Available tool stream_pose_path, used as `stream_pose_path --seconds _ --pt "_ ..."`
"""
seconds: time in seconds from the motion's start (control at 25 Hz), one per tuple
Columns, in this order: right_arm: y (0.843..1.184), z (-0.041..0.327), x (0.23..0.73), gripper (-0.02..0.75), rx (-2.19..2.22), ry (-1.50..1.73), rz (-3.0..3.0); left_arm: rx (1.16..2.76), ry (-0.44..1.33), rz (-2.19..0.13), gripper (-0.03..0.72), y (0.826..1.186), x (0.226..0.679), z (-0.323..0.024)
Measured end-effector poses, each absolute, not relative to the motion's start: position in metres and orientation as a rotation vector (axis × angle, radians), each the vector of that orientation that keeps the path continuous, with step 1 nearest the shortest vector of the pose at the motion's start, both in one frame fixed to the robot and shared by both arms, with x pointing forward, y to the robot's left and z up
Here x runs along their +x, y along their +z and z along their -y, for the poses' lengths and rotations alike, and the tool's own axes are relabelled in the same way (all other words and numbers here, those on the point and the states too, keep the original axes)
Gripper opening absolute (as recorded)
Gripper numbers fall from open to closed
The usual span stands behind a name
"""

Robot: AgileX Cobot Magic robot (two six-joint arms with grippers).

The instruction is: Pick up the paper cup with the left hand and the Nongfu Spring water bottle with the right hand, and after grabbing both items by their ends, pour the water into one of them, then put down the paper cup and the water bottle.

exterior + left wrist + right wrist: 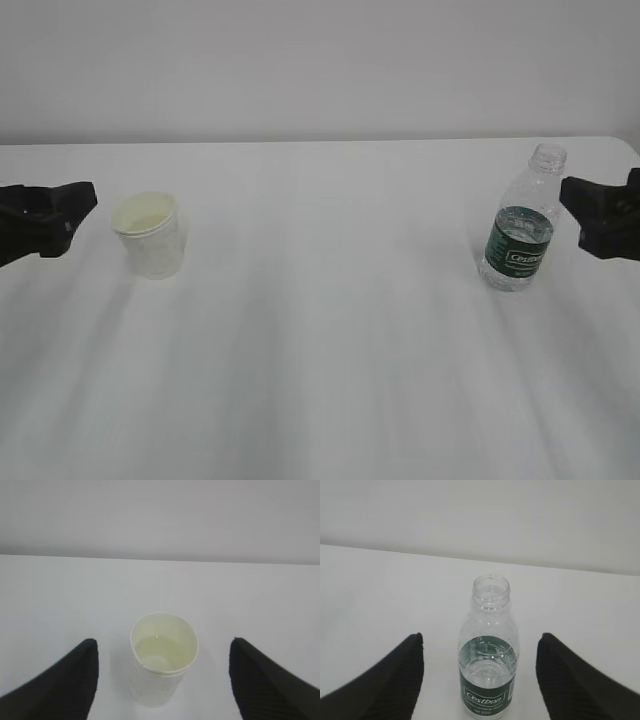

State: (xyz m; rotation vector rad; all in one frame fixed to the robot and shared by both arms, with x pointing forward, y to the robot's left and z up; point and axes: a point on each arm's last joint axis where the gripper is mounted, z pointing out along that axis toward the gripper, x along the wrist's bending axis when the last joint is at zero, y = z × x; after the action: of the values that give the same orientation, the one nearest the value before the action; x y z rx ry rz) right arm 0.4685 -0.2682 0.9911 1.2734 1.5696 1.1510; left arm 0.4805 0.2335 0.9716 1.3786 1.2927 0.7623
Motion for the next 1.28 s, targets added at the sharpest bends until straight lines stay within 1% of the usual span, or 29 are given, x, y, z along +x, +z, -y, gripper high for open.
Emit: stream_pose_path --seconds 0.28,0.56,0.92,1.28 --pt "1.026 0.272 0.451 0.538 1.254 1.144 -1.537 1.374 0.773 -1.258 0.587 0.995 0.468 -0.236" --pt "1.049 0.277 0.421 0.538 1.249 1.127 -1.516 1.395 0.778 -1.248 0.587 1.021 0.443 -0.242" --pt "1.060 0.284 0.384 0.538 1.295 1.071 -1.533 1.447 0.762 -1.299 0.587 1.038 0.411 -0.253" --pt "1.067 0.290 0.352 0.538 1.310 1.053 -1.520 1.442 0.769 -1.300 0.587 1.050 0.385 -0.261"
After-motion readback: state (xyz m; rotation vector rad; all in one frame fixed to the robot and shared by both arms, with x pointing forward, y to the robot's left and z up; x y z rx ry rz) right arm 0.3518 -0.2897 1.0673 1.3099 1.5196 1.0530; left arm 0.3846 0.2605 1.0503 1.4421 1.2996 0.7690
